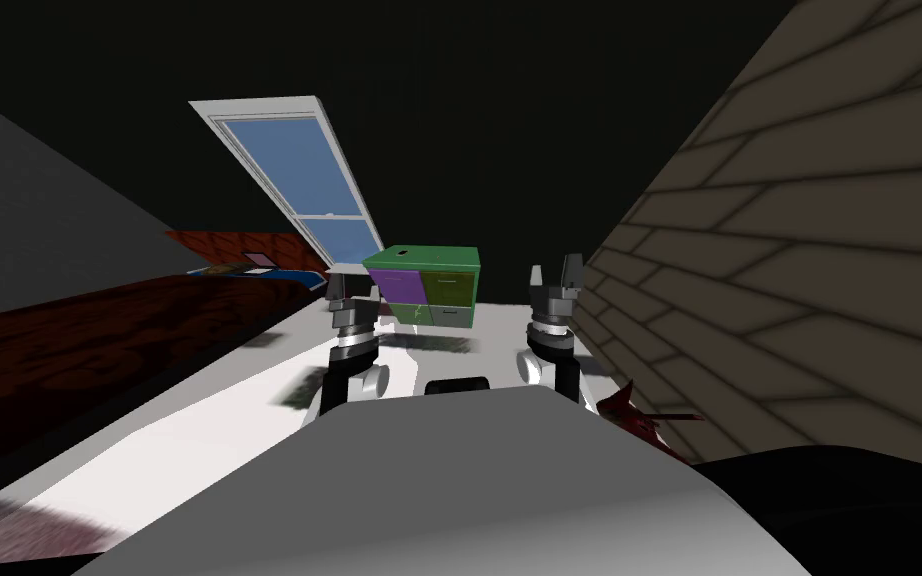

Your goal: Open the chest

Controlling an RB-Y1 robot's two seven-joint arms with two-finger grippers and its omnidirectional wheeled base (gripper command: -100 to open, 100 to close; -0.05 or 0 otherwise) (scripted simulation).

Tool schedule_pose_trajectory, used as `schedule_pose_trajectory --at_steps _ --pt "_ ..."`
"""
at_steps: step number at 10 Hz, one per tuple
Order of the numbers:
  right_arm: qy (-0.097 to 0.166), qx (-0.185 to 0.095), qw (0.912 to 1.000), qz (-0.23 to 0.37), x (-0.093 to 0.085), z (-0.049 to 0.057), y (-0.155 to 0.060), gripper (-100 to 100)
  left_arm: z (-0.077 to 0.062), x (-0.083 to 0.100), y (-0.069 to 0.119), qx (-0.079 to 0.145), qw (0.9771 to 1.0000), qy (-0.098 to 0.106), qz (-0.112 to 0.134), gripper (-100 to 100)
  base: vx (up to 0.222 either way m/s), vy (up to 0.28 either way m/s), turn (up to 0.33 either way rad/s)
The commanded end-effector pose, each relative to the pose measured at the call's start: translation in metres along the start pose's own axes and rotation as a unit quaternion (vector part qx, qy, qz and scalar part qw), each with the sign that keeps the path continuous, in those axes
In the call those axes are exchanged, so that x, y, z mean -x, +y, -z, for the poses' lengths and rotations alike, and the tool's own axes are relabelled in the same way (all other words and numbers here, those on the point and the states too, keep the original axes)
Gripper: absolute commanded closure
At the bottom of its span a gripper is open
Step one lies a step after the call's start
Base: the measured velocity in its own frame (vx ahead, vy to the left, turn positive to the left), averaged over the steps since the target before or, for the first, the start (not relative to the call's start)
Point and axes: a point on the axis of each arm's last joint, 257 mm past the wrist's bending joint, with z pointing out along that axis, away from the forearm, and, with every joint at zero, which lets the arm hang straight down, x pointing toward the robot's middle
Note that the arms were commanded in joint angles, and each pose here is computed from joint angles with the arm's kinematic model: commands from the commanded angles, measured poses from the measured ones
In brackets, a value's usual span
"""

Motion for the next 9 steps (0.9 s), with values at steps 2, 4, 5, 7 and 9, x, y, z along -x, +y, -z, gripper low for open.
schedule_pose_trajectory --at_steps 2,4,5,7,9 --pt "0.000 0.000 1.0000 0.000 0.0000 0.0000 0.0000 0 0.0000 0.0000 0.0000 0.000 1.0000 0.000 0.000 0 0.000 0.000 0.000" --pt "0.000 0.000 1.0000 0.000 0.0000 0.0000 0.0001 0 0.0000 0.0000 -0.0001 0.000 1.0000 0.000 0.000 0 0.000 0.000 0.000" --pt "0.000 0.000 1.0000 0.000 0.0000 0.0000 0.0001 0 0.0000 0.0000 -0.0001 0.000 1.0000 0.000 0.000 0 0.000 0.000 0.000" --pt "0.000 0.000 1.0000 0.000 0.0000 -0.0001 0.0001 0 0.0000 0.0000 -0.0002 0.000 1.0000 0.000 0.000 0 0.000 0.000 0.000" --pt "0.000 0.000 1.0000 0.000 0.0000 -0.0001 0.0002 0 -0.0001 0.0000 -0.0002 0.000 1.0000 0.000 0.000 0 0.000 0.000 0.000"
